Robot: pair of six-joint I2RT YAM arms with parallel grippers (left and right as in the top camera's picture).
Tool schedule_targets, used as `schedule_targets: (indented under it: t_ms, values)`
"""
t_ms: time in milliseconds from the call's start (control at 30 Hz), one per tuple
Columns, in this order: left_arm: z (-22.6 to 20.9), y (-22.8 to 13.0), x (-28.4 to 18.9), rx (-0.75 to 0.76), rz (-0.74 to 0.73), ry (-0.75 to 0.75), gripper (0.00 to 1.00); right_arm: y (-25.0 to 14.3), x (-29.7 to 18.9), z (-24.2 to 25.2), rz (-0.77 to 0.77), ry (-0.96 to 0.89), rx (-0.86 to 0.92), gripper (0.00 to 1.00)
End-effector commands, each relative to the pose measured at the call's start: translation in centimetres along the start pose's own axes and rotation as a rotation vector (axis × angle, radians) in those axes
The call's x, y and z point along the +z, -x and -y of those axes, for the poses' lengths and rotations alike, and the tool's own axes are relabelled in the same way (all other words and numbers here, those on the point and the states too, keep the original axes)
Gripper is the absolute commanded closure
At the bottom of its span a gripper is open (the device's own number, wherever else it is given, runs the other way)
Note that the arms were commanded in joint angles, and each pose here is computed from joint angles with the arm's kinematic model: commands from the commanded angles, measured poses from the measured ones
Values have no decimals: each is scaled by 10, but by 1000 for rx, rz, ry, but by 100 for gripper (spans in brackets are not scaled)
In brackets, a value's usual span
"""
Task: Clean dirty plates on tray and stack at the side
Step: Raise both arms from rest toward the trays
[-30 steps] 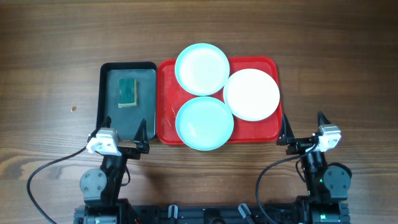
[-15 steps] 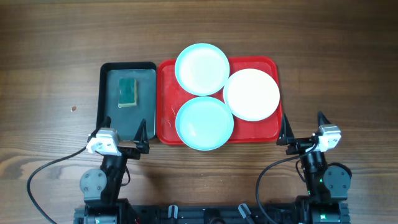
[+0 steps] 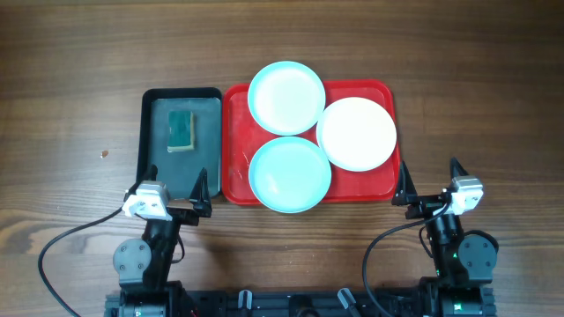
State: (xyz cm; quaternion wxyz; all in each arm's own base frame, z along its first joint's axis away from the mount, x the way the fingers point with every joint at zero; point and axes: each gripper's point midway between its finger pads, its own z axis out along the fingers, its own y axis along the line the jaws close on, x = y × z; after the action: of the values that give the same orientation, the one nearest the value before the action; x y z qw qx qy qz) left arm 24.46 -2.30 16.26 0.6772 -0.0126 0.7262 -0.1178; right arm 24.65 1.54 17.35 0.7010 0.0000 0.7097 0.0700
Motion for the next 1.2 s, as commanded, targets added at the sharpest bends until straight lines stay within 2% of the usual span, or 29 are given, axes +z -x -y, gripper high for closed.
schedule_targets:
  t_ms: [0,800,900,1033,1100,1167]
  values:
    - [1,-3,0,-3,-6,-8,0,0,0,2,0,-13,-18,0]
    - [1,-2,0,-3,-6,-8,0,0,0,2,1,-15,-19,0]
    - [5,-1,0,-2,-1,-26,0,-1,1,-8,-8,44,128,0]
    - [14,12,-1,5,49,-78,0,-1,1,-10,-9,54,176,1]
    - [19,26,-3,-113,75,-99,0,4,-1,-17,-7,96,170,0]
    - [26,47,-9,-198,104,-124,0,26,-4,-21,32,110,162,0]
